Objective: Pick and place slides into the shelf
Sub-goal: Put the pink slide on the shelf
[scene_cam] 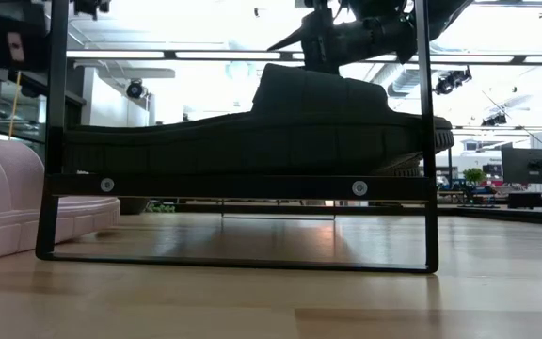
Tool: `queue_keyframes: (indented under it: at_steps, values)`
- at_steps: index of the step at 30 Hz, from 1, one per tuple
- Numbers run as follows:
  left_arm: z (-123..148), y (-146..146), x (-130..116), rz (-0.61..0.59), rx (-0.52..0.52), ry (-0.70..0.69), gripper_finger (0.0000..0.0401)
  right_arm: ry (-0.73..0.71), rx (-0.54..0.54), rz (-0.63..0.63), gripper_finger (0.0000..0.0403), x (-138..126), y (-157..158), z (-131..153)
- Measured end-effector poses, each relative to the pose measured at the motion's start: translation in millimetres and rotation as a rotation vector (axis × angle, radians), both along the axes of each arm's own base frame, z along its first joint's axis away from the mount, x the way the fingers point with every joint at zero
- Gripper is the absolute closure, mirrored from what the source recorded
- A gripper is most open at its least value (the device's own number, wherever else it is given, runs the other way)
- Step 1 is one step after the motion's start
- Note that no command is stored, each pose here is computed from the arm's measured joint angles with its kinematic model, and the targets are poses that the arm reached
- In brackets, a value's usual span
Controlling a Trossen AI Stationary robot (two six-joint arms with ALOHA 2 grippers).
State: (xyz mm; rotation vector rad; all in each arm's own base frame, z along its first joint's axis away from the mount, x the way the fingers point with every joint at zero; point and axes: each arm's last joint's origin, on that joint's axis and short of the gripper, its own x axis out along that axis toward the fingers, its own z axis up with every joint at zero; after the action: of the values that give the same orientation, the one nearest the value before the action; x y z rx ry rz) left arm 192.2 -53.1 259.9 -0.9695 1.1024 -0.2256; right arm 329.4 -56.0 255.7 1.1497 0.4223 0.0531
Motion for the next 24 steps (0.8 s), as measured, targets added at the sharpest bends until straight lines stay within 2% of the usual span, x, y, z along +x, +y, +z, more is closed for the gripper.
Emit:
queue_keyframes:
  at_steps: [11, 18, 24]
  values:
    - [-15.5, -4.6, -2.9, 0.009, 0.077, 0.029, 0.0222, 0.008, -0.027, 0.001, 0.0284, 2.7, 15.9, -0.8]
    - [-27.2, -3.9, 6.4, 0.049, 0.197, 0.047, 0.0222, 0.019, -0.030, 0.012, 0.0284, 2.4, 17.4, -2.0]
    - [-46.1, -7.4, 17.2, -0.032, 0.226, 0.115, 0.0222, 0.024, -0.029, 0.013, 0.0284, 2.2, 17.5, -2.5]
